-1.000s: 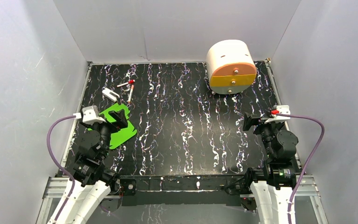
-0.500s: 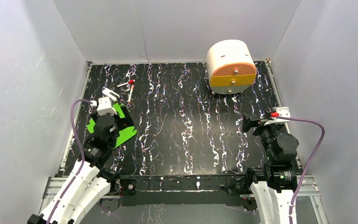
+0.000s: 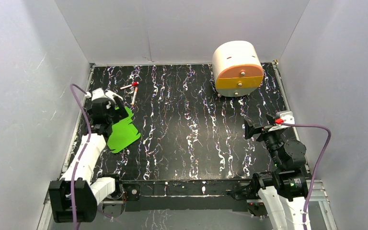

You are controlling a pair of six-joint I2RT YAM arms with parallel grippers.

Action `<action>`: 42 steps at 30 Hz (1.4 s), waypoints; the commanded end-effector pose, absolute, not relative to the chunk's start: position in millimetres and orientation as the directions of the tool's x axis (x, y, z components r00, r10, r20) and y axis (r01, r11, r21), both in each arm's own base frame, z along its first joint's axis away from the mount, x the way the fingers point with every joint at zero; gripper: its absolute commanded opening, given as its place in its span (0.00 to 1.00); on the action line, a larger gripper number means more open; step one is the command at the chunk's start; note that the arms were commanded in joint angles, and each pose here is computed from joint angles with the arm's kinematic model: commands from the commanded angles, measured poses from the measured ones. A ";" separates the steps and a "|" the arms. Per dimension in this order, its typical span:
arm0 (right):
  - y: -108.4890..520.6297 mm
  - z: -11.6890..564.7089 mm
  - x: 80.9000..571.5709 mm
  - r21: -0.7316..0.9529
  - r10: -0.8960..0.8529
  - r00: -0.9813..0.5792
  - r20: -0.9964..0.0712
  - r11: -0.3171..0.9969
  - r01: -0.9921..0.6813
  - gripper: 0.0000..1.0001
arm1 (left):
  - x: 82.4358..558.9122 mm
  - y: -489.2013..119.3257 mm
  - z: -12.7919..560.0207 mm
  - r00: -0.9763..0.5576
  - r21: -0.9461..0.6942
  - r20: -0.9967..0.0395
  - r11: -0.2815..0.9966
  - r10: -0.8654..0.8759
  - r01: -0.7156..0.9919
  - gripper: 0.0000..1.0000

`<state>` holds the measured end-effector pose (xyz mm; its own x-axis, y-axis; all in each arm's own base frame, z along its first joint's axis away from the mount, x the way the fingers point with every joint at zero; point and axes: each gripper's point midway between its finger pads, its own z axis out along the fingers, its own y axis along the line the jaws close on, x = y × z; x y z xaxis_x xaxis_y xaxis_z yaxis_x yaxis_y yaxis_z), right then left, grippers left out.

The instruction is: Fold the paper box

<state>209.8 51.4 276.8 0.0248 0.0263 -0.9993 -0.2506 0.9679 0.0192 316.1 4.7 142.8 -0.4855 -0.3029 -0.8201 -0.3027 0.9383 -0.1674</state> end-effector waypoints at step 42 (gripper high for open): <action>68.7 287.5 206.3 -0.006 0.019 0.069 -0.997 0.941 -0.338 0.99 | 295.4 153.7 20.4 -0.345 -0.300 -0.432 0.493 -0.834 -0.817 0.60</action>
